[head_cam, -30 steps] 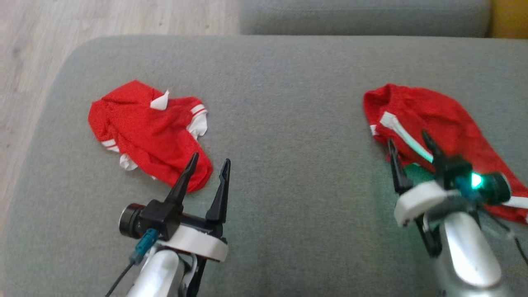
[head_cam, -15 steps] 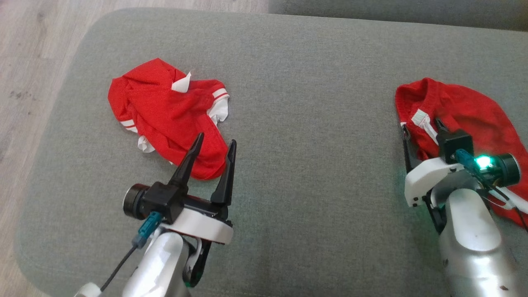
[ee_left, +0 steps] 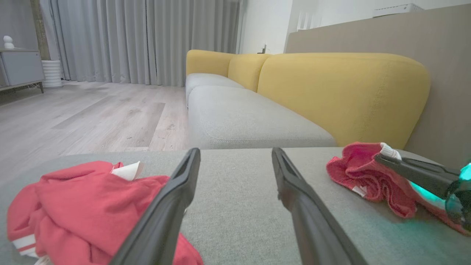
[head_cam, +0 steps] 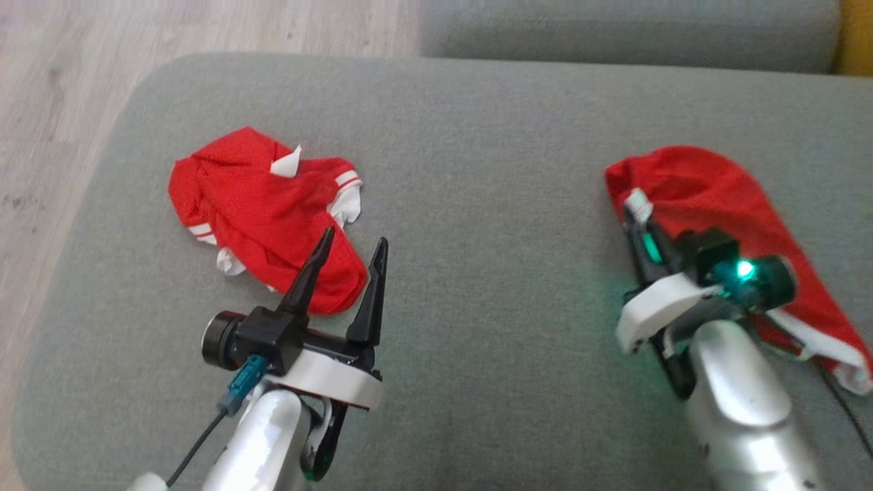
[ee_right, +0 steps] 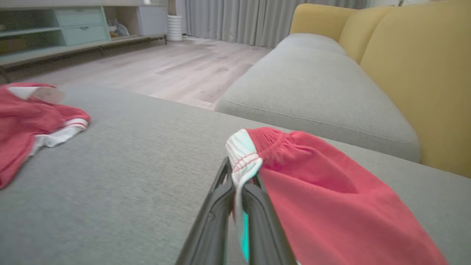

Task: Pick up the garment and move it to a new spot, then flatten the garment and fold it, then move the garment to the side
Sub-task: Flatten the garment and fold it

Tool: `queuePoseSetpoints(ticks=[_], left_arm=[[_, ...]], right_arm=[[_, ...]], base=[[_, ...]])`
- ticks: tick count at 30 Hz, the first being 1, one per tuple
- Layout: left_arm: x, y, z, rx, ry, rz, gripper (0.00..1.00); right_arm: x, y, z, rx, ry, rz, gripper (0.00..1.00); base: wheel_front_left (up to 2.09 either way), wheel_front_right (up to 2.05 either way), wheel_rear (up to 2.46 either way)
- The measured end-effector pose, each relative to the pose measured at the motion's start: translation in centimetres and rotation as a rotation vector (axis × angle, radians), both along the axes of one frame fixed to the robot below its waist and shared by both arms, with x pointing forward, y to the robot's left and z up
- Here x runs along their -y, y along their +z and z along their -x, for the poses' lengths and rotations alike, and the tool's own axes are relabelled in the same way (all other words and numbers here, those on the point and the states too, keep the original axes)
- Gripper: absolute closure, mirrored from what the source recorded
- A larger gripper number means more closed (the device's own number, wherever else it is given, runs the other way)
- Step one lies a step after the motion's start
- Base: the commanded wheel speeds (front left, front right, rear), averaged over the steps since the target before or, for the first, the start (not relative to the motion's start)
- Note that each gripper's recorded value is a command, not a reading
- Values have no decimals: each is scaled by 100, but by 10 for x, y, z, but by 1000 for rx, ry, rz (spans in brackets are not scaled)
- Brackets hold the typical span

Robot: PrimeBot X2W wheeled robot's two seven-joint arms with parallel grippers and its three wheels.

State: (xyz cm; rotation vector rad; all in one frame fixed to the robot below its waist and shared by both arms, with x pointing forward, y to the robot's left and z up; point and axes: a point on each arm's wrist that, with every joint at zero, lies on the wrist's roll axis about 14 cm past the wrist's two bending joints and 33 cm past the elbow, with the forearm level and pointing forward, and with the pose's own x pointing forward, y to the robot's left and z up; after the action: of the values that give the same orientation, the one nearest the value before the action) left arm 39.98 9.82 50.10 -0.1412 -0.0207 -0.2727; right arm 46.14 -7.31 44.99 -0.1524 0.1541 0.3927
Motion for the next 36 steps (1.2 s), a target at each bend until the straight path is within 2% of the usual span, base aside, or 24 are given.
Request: queuePoseSetpoints(ticks=[4, 13, 20, 22, 28, 36], left_arm=[[5, 8, 4, 23, -14, 4, 0], [12, 10, 22, 29, -30, 10, 0], [6, 9, 24, 26, -11, 11, 0], [4, 6, 25, 18, -5, 11, 0], [3, 4, 25, 12, 0, 11, 0], [7, 9, 23, 28, -12, 8, 0]], right_arm=[[-20, 5, 26, 7, 67, -39, 100], [-77, 2, 94, -88, 252, -72, 100], [-98, -10, 112, -151, 331, -46, 100], [-99, -12, 111, -156, 331, -47, 0], [-86, -6, 98, -132, 275, -77, 0], [-23, 21, 74, -13, 52, -175, 0]], base=[[0, 0, 0], [0, 0, 0], [0, 0, 0], [0, 0, 0], [0, 0, 0], [0, 0, 0]])
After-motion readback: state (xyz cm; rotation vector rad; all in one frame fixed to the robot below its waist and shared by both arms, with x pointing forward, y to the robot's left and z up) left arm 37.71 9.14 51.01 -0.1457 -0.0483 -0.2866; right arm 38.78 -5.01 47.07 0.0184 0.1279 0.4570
